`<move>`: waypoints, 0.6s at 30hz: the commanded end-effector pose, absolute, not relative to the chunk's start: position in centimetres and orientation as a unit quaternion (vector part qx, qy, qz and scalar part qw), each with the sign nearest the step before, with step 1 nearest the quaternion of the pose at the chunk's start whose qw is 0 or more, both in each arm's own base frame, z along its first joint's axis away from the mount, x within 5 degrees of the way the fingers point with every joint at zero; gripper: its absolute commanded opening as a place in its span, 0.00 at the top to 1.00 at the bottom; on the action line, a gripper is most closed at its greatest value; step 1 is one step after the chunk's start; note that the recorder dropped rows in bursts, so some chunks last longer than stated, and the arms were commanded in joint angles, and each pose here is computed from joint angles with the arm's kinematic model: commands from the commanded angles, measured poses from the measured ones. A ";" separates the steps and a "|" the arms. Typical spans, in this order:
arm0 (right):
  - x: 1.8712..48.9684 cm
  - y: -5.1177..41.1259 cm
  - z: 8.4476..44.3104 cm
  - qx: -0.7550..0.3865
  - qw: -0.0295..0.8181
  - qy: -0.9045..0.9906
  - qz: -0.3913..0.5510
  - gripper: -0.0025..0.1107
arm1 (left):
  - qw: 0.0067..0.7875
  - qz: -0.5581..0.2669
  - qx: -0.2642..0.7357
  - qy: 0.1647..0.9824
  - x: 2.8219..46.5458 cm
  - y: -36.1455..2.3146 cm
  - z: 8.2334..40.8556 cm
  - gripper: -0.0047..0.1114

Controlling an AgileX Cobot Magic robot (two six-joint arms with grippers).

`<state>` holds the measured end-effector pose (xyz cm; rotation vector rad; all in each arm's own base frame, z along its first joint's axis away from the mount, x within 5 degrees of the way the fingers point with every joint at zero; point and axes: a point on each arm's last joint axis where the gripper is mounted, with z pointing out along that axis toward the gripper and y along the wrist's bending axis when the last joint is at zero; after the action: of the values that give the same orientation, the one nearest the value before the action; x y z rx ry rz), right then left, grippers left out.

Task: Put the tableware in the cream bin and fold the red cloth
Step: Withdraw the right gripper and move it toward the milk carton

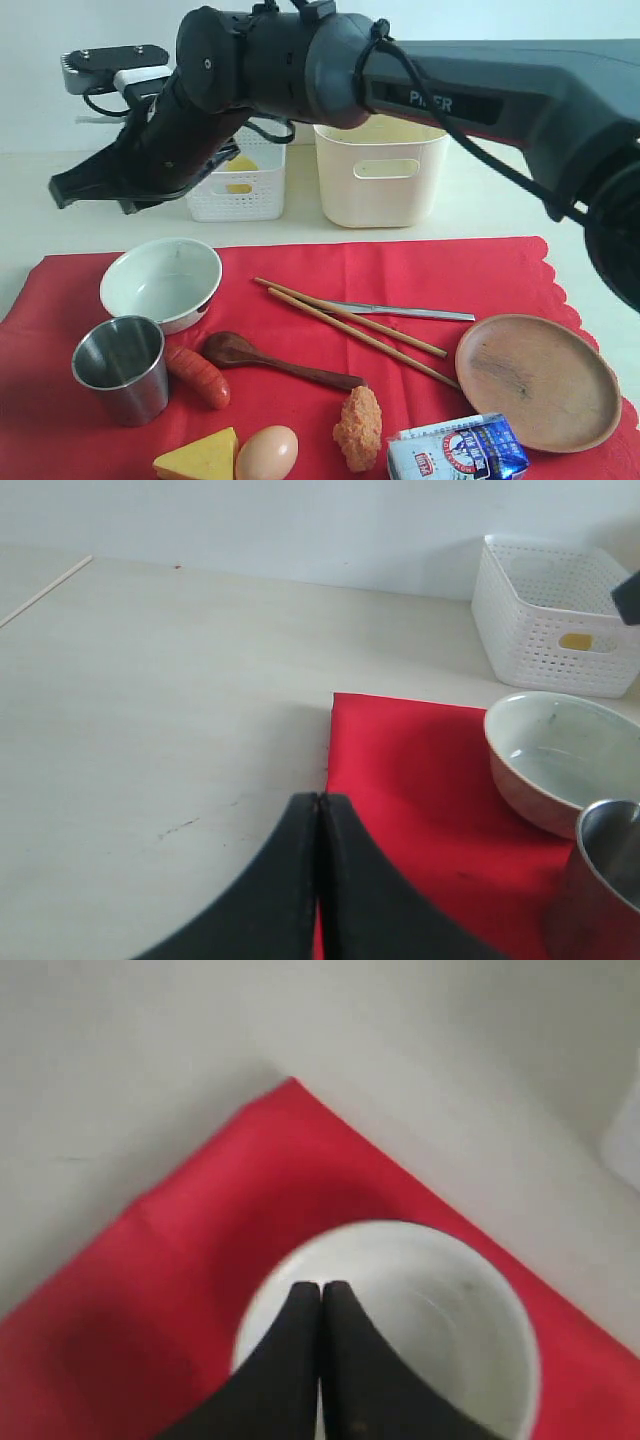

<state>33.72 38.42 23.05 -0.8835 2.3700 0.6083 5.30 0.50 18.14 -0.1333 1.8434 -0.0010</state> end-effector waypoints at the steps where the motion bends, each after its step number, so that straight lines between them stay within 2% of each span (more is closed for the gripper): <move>1: 33.7 36.9 24.4 -0.334 0.269 0.891 0.151 0.98 | 0.607 -0.001 -0.058 0.793 5.3 0.5 18.1 0.95; 18: 32.8 35.0 26.3 -0.354 0.235 0.900 0.093 0.98 | 0.607 -0.001 -0.058 0.793 5.3 0.5 18.1 0.95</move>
<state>32.97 35.35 25.20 -0.9666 2.4822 0.2812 5.30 0.50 18.14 -0.1333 1.8434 -0.0010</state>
